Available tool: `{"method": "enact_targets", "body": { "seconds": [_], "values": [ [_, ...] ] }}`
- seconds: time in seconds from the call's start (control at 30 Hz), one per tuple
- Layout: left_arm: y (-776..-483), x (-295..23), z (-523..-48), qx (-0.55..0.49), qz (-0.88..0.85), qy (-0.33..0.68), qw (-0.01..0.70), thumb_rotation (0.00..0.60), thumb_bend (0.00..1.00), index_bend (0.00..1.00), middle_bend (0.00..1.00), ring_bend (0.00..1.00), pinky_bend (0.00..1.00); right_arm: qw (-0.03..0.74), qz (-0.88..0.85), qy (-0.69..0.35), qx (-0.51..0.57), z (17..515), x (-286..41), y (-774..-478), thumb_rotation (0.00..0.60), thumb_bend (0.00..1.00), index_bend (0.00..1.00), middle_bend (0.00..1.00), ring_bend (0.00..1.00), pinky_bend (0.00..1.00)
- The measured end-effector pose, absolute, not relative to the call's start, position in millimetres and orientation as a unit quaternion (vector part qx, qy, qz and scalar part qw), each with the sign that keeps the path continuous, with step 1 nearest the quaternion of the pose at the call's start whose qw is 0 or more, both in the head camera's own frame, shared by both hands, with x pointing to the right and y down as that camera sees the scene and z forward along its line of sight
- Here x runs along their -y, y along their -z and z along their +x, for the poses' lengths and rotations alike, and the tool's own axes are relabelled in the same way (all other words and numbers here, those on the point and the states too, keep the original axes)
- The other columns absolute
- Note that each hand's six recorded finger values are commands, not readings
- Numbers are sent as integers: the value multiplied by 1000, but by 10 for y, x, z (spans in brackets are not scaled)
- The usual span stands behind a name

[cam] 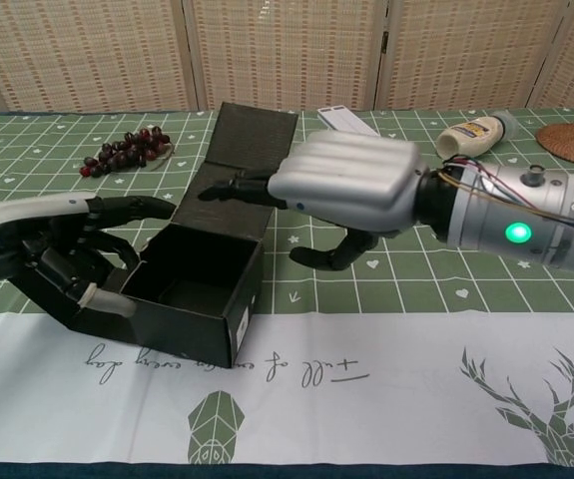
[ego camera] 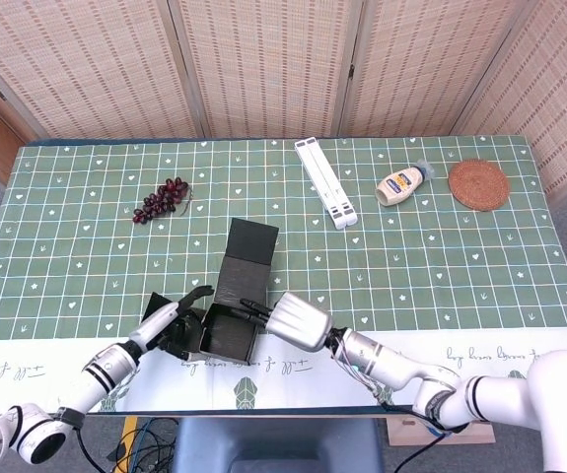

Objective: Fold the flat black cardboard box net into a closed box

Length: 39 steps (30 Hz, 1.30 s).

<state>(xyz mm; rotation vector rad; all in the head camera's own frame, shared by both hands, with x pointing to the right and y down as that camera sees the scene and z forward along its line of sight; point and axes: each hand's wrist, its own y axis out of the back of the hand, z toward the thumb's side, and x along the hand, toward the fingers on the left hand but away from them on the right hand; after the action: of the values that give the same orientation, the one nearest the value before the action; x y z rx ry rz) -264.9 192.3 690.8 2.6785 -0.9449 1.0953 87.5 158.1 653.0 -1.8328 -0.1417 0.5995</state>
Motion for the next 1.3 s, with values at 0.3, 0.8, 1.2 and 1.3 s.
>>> {"method": "enact_targets", "body": {
  "seconds": [0.3, 0.8, 1.2, 1.3],
  "values": [
    [-6690, -1843, -2883, 348, 865, -361, 14, 600, 111, 48, 0, 411, 717, 462, -819, -328, 95, 1286, -1516, -6577, 600, 470, 0, 209, 771, 931],
    [-6402, -1779, -3177, 394, 849, -353, -7, 600, 112, 45, 0, 411, 717, 394, -838, -373, 58, 1097, -1500, -7023, 600, 512, 0, 212, 771, 948],
    [-6371, -1829, -3301, 400, 845, -356, 2, 600, 112, 40, 0, 411, 717, 388, -847, -353, 80, 606, -1297, -7104, 600, 515, 0, 176, 771, 948],
    [-6370, -1839, -3333, 402, 843, -357, 4, 600, 111, 40, 0, 411, 717, 364, -857, -353, 96, 637, -1301, -7085, 600, 497, 0, 172, 771, 948]
  ]
}}
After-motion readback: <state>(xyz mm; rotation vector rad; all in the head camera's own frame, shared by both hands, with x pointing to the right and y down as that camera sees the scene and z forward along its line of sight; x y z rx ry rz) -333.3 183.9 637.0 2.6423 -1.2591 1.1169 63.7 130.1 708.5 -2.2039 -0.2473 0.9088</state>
